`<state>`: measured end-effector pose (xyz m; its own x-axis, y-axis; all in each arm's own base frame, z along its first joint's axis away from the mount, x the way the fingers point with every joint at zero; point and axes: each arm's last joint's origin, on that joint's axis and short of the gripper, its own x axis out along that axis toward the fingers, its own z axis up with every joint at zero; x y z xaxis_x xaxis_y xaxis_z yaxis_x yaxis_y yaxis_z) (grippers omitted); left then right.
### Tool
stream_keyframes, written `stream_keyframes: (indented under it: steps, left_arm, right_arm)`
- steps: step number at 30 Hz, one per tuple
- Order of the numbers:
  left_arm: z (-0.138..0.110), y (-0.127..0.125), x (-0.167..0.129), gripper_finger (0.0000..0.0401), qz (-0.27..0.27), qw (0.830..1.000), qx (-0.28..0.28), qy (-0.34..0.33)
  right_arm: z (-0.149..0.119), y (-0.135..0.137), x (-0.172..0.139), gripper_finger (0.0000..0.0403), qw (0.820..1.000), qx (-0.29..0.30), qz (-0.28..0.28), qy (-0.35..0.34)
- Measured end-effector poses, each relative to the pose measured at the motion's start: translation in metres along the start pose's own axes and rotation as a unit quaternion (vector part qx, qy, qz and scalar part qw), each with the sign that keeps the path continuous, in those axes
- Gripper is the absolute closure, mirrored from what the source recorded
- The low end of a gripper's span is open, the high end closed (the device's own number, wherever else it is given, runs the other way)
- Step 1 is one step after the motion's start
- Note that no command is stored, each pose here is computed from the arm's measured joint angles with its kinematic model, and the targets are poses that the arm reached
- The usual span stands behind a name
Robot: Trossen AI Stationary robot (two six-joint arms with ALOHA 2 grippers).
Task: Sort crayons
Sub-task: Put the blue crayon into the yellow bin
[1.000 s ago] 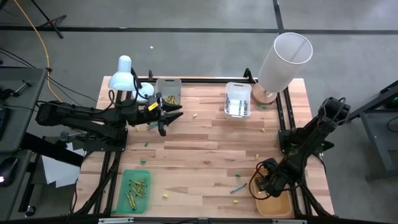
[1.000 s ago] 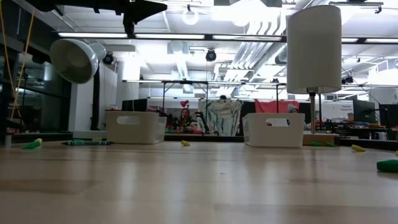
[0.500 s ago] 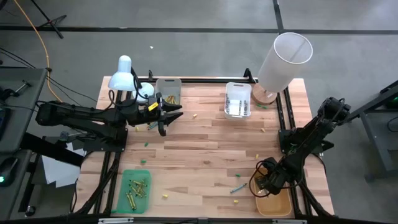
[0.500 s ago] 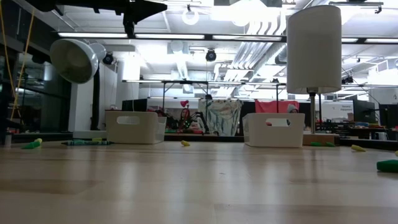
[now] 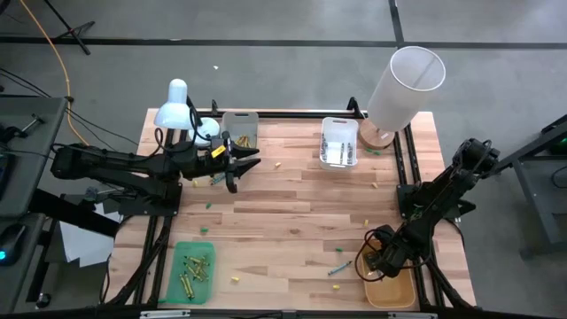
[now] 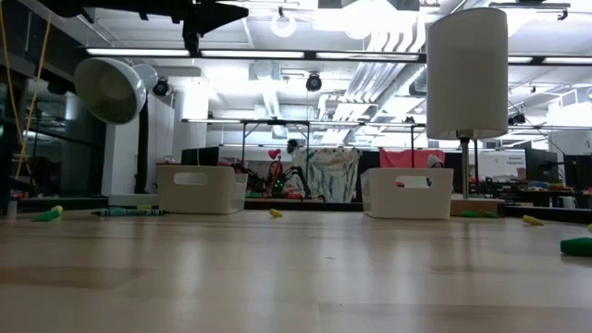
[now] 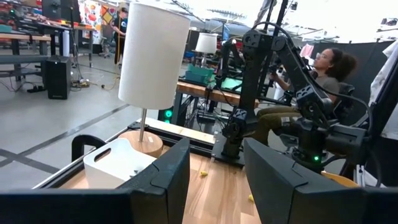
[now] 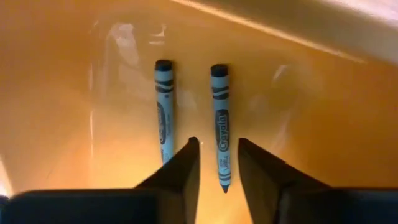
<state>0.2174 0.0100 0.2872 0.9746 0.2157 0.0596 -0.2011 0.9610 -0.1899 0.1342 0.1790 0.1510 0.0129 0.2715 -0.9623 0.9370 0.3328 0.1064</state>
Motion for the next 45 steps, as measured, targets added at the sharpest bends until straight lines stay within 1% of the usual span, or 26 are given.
stream_keyframes:
  steps: [4, 7, 9, 13, 16, 19, 21, 23, 24, 26, 30, 32, 34, 36, 39, 42, 44, 45]
  left_arm:
    - [0.000, 0.000, 0.000, 0.0261, 0.000, 1.000, 0.000, 0.000]
    - [0.000, 0.000, 0.000, 0.0261, 0.000, 1.000, 0.000, 0.000]
    - [0.000, 0.000, 0.000, 0.0261, 0.000, 1.000, 0.000, 0.000]
    - [0.000, 0.000, 0.000, 0.0261, 0.000, 1.000, 0.000, 0.000]
    - [0.000, 0.000, 0.000, 0.0261, 0.000, 1.000, 0.000, 0.000]
    - [0.000, 0.000, 0.000, 0.0261, 0.000, 1.000, -0.001, -0.002]
    - [0.001, 0.000, 0.000, 0.0261, -0.006, 1.000, -0.005, -0.004]
    - [0.002, -0.001, 0.000, 0.0261, -0.019, 1.000, -0.020, -0.010]
    - [0.004, -0.002, 0.000, 0.0261, -0.024, 0.999, -0.028, -0.015]
    - [0.006, -0.003, 0.000, 0.0261, -0.040, 0.998, -0.040, -0.023]
    - [0.006, -0.005, -0.001, 0.0261, -0.067, 0.996, -0.055, -0.018]
    - [0.007, -0.005, -0.001, 0.0261, -0.080, 0.994, -0.076, -0.015]
    - [0.007, -0.006, -0.002, 0.0261, -0.093, 0.991, -0.099, -0.010]
    - [0.006, -0.007, -0.002, 0.0261, -0.107, 0.987, -0.116, -0.004]
    - [0.008, -0.008, -0.004, 0.0261, -0.123, 0.984, -0.130, -0.004]
    - [0.011, -0.008, -0.006, 0.0261, -0.128, 0.983, -0.133, -0.006]
    - [0.013, -0.008, -0.008, 0.0261, -0.129, 0.984, -0.121, -0.014]
    - [0.013, -0.008, -0.008, 0.0261, -0.128, 0.985, -0.111, -0.016]
  right_arm:
    - [-0.003, 0.005, -0.001, 0.0264, 0.999, -0.032, 0.026, 0.016]
    - [-0.009, 0.010, -0.008, 0.0244, 0.995, -0.066, 0.066, 0.039]
    - [-0.014, 0.015, -0.020, 0.0237, 0.990, -0.097, 0.093, 0.053]
    - [-0.025, 0.022, -0.052, 0.0234, 0.972, -0.156, 0.158, 0.076]
    - [-0.029, 0.023, -0.079, 0.0234, 0.955, -0.188, 0.219, 0.065]
    - [-0.024, 0.026, -0.105, 0.0234, 0.935, -0.194, 0.297, -0.001]
    - [-0.015, 0.028, -0.117, 0.0234, 0.920, -0.181, 0.341, -0.073]
    - [-0.001, 0.031, -0.127, 0.0234, 0.901, -0.167, 0.367, -0.157]
    - [0.007, 0.034, -0.130, 0.0234, 0.892, -0.165, 0.371, -0.196]
    - [0.024, 0.040, -0.135, 0.0234, 0.876, -0.170, 0.362, -0.269]
    - [0.064, 0.055, -0.142, 0.0234, 0.851, -0.208, 0.314, -0.367]
    - [0.085, 0.065, -0.148, 0.0234, 0.830, -0.227, 0.307, -0.407]
    - [0.105, 0.077, -0.157, 0.0234, 0.799, -0.254, 0.315, -0.445]
    - [0.123, 0.089, -0.167, 0.0234, 0.756, -0.287, 0.336, -0.482]
    - [0.143, 0.101, -0.182, 0.0234, 0.685, -0.325, 0.369, -0.537]
    - [0.157, 0.108, -0.192, 0.0234, 0.628, -0.344, 0.381, -0.585]
    - [0.163, 0.109, -0.196, 0.0234, 0.603, -0.349, 0.380, -0.609]
    - [0.165, 0.109, -0.196, 0.0234, 0.599, -0.352, 0.373, -0.615]
